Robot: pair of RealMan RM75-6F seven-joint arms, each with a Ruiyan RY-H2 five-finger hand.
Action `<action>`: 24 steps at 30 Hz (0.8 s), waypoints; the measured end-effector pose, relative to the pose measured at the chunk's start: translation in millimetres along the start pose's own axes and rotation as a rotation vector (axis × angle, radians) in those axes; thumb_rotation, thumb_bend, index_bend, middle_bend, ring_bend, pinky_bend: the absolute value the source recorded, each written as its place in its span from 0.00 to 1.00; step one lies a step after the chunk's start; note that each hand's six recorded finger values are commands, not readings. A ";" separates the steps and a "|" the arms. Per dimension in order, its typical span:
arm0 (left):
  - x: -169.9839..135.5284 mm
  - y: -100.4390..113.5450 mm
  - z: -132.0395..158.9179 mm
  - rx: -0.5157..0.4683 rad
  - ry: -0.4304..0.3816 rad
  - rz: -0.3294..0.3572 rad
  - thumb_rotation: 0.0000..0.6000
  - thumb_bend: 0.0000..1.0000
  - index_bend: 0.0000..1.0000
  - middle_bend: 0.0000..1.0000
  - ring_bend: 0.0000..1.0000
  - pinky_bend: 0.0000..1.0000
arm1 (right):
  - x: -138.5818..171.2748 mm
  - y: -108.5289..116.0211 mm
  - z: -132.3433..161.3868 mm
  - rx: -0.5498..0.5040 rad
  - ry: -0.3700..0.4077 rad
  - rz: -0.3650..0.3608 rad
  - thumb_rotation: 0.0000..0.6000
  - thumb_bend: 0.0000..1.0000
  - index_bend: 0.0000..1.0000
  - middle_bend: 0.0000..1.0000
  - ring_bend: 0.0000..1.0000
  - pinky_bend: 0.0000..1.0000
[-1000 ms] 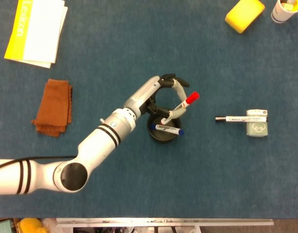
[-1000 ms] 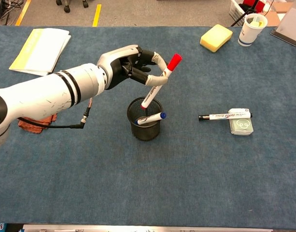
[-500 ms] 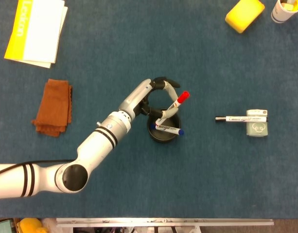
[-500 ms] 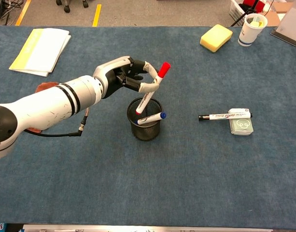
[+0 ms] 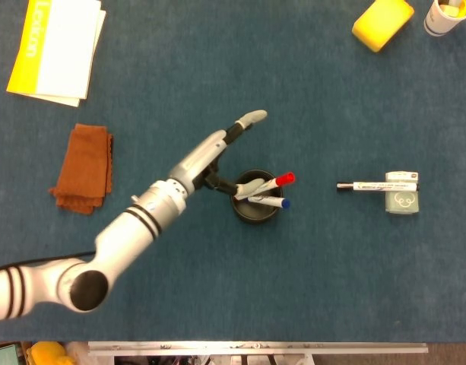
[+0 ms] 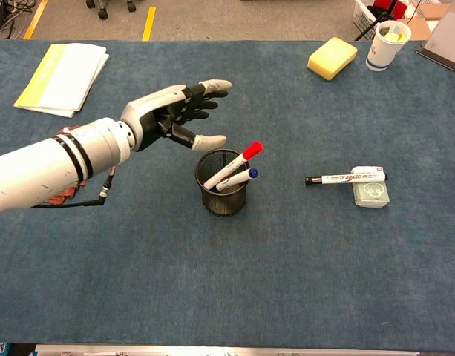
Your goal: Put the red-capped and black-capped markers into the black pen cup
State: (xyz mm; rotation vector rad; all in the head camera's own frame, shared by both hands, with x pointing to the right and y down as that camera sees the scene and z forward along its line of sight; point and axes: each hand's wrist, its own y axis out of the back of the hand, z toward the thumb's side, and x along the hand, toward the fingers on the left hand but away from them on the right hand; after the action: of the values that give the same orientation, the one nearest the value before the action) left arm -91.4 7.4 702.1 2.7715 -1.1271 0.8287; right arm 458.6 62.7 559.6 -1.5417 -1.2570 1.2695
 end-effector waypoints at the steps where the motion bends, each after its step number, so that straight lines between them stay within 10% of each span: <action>1: -3.4 4.5 -0.5 0.035 -0.003 0.003 1.00 0.28 0.08 0.00 0.00 0.00 | -0.1 -0.7 0.8 0.002 0.003 0.004 1.00 0.30 0.33 0.18 0.00 0.08; 12: -63.9 73.3 -13.6 0.524 -0.011 0.144 1.00 0.28 0.22 0.05 0.00 0.00 | -9.8 -29.5 23.9 0.061 0.091 0.124 1.00 0.30 0.45 0.19 0.00 0.08; 24: -122.9 114.5 -33.6 0.737 -0.001 0.342 1.00 0.28 0.25 0.07 0.00 0.00 | -28.2 -79.8 71.5 0.103 0.224 0.262 1.00 0.30 0.46 0.19 0.00 0.08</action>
State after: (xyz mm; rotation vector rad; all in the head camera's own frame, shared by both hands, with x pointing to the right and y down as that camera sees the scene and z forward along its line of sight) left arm -255.2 9.2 652.3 3.1475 -1.5875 1.5513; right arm 371.0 51.1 626.5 -1.7601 -0.8564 1.2592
